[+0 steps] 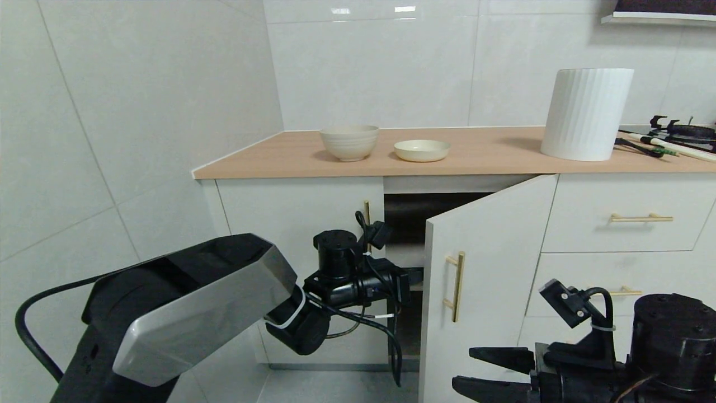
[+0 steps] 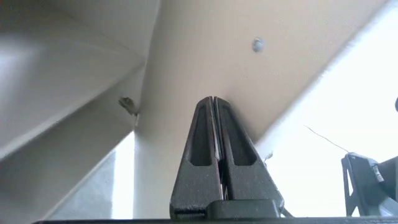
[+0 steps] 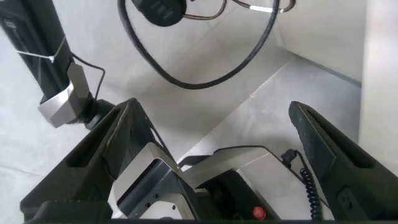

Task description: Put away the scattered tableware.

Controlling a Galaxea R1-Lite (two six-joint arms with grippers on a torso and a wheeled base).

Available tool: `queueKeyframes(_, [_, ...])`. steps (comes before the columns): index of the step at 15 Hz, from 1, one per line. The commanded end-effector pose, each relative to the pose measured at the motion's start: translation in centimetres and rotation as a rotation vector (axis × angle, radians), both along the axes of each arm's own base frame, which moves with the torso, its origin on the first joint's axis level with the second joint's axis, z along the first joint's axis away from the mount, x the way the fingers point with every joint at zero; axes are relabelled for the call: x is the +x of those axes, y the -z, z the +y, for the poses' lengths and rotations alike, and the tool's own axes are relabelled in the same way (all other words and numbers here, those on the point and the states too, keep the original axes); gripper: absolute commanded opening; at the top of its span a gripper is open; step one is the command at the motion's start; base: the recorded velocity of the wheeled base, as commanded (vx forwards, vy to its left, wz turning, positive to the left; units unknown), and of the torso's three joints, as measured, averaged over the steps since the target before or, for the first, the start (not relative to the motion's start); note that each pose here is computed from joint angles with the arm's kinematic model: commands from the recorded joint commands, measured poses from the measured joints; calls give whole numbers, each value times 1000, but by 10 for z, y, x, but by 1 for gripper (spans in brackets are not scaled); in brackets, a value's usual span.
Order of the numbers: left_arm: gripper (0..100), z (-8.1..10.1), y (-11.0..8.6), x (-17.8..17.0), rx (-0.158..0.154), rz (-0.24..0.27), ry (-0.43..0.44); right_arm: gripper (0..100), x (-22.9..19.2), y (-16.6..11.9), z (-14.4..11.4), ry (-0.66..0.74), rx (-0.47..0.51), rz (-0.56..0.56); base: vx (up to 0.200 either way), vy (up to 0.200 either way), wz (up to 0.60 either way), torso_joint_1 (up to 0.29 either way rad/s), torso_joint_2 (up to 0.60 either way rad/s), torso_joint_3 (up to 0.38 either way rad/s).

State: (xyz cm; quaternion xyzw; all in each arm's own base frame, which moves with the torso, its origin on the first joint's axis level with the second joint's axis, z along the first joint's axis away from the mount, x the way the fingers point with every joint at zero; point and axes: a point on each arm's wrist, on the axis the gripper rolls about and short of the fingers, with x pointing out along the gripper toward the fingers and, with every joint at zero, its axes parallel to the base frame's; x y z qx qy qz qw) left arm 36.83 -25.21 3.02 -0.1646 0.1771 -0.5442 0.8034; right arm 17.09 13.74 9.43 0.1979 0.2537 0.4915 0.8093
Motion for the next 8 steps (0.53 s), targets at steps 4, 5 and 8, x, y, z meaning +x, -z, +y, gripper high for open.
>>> queueKeyframes(4, [0, -4, -6, 8, 5, 8, -2, 100, -1, 1, 1, -6, -3, 5, 0, 0, 0, 0, 0, 0])
queueKeyframes(5, [0, -5, -5, 8, 13, 21, -2, 100, -1, 1, 1, -6, -3, 5, 0, 0, 0, 0, 0, 0])
queueKeyframes(8, [0, -7, -8, 12, 24, 38, -2, 100, -1, 1, 1, -6, -3, 5, -200, 0, 0, 6, 1, 5])
